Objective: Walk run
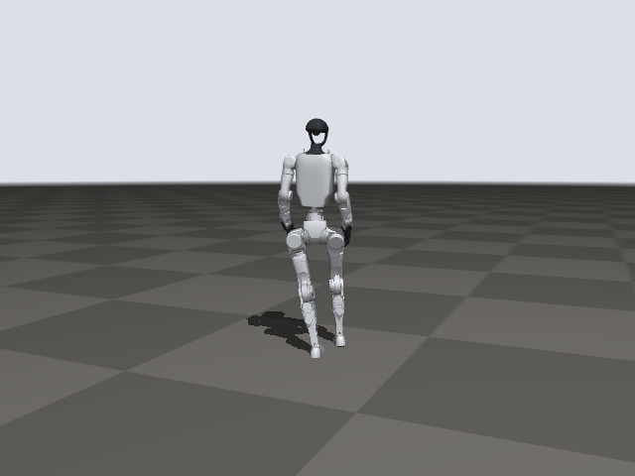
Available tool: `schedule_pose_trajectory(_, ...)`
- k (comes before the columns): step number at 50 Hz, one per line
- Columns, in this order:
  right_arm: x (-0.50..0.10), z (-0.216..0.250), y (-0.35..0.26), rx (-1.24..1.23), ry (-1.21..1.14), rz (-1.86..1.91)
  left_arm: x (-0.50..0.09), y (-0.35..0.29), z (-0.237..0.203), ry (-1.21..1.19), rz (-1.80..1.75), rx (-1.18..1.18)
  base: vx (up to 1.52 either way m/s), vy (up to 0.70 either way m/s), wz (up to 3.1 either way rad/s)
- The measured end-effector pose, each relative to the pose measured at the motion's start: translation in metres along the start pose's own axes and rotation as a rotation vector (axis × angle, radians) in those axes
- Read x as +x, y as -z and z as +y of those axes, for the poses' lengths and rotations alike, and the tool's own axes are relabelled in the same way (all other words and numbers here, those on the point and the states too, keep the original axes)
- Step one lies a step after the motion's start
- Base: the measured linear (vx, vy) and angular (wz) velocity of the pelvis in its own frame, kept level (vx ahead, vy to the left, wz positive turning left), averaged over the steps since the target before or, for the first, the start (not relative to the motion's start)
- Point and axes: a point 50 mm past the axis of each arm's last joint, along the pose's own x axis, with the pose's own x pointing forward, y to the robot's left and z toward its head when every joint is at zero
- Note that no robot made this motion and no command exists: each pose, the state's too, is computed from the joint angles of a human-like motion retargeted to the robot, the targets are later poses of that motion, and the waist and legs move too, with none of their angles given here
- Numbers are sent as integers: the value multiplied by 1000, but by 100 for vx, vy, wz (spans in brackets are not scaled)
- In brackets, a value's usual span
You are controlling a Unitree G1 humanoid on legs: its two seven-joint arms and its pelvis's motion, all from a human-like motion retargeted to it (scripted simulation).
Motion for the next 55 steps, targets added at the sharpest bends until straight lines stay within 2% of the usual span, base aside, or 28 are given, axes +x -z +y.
schedule_pose_trajectory(12,-1,-4,8,-60,-65,47,6,10,-18,12,-13,-299,91,-3,165)
schedule_pose_trajectory(18,-10,2,20,45,-18,119,8,-16,-1,76,17,-7,67,-7,259)
schedule_pose_trajectory(22,-11,0,29,-96,-148,172,-1,-37,22,-100,-82,178,61,-2,101)
schedule_pose_trajectory(25,-13,-5,34,-191,-215,198,-6,-50,30,-212,-190,192,43,2,68)
schedule_pose_trajectory(30,-11,-4,34,-228,-255,213,-7,-55,30,-227,-285,77,49,-5,144)
schedule_pose_trajectory(40,-8,14,36,-342,-426,270,7,-37,8,-172,-211,-142,83,-8,72)
schedule_pose_trajectory(45,-9,26,35,-271,-337,277,4,-26,14,-143,-119,-159,106,6,58)
schedule_pose_trajectory(50,-3,8,26,-312,-188,181,5,-18,6,-76,-77,-133,80,28,177)
schedule_pose_trajectory(55,-1,2,11,-53,-25,61,10,-11,-8,25,11,-67,73,12,301)
